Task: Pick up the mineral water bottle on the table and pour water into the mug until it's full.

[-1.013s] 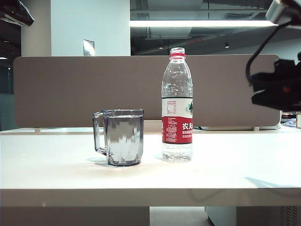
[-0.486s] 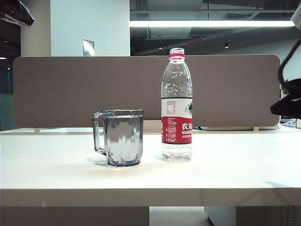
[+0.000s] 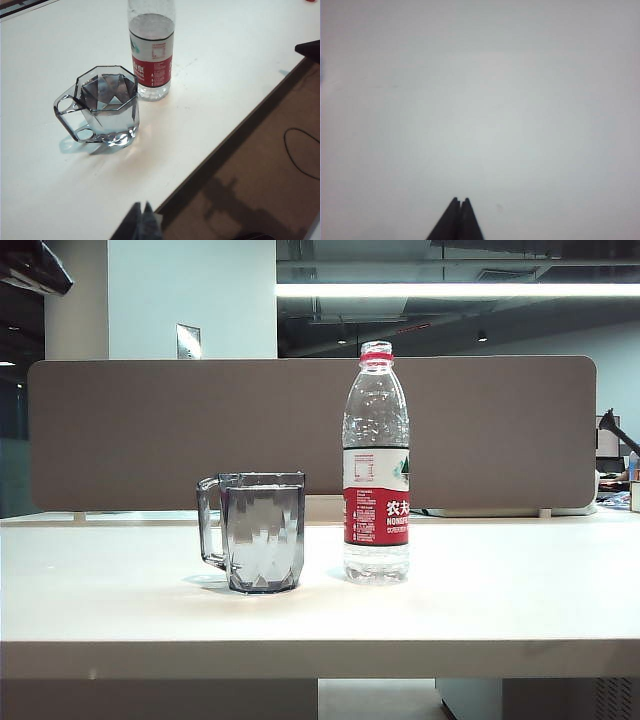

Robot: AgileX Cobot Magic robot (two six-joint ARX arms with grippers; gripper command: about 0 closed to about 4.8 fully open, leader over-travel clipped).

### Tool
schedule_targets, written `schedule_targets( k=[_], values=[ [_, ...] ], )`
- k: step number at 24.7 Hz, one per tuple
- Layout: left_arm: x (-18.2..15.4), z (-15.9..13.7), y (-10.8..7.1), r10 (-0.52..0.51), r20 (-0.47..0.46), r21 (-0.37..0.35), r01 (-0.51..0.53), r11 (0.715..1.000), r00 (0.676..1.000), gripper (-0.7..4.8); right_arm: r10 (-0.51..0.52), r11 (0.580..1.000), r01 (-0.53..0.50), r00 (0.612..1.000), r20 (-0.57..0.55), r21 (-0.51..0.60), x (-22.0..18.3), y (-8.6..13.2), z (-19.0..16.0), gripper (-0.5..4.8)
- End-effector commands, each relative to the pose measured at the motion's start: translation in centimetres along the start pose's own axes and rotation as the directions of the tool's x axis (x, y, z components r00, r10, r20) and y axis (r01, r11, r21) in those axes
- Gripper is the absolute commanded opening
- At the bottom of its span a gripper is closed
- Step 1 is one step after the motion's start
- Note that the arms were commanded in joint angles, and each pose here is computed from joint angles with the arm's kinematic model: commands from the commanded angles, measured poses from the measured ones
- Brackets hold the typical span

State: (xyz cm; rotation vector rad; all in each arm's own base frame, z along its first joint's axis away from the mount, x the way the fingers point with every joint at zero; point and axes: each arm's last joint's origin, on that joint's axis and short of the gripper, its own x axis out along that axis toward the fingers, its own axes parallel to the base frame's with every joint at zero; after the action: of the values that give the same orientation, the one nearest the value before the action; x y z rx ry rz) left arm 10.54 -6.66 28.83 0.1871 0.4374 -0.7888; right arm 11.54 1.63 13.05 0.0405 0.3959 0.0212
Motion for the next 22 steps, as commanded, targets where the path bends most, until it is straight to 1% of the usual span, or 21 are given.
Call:
schedule_targets(
  k=[1, 3, 6, 9, 12, 13, 22],
  values=[
    [-0.1, 0.2, 0.0, -0.002, 0.015, 0.007, 0.002, 1.000, 1.000, -0.05, -0.050, 0.997, 0.050, 0.999, -0.004, 0.055, -0.4, -0.7, -0.3, -0.06],
    [-0.1, 0.2, 0.0, -0.002, 0.015, 0.007, 0.002, 1.000, 1.000, -0.05, -0.053, 0.997, 0.053, 0.999, 0.004, 0.063, -0.6, -0.9, -0.3, -0.06],
    [-0.1, 0.2, 0.0, -0.003, 0.015, 0.007, 0.003, 1.000, 1.000, -0.05, -0.019, 0.998, 0.018, 1.000, 0.013, 0.068, -0.8, -0.9, -0.3, -0.06],
    [-0.1, 0.2, 0.0, -0.002, 0.015, 0.007, 0.002, 1.000, 1.000, -0.05, 0.007, 0.999, -0.009, 1.000, 0.022, 0.053, -1.0, -0.9, -0.3, -0.06],
    [-0.1, 0.2, 0.0, -0.003, 0.015, 0.007, 0.003, 1.000, 1.000, -0.05, 0.048, 0.999, -0.048, 0.998, 0.035, 0.004, -1.3, -0.8, -0.3, -0.06],
    [-0.1, 0.2, 0.0, -0.003, 0.015, 0.007, 0.003, 1.000, 1.000, -0.05, 0.052, 0.999, -0.052, 0.998, 0.040, 0.005, -1.4, -0.8, -0.3, -0.06],
    [-0.1, 0.2, 0.0, -0.003, 0.015, 0.007, 0.002, 1.000, 1.000, -0.05, 0.064, 0.998, -0.067, 0.983, 0.169, 0.010, -2.2, -0.7, 0.5, -0.06]
  ],
)
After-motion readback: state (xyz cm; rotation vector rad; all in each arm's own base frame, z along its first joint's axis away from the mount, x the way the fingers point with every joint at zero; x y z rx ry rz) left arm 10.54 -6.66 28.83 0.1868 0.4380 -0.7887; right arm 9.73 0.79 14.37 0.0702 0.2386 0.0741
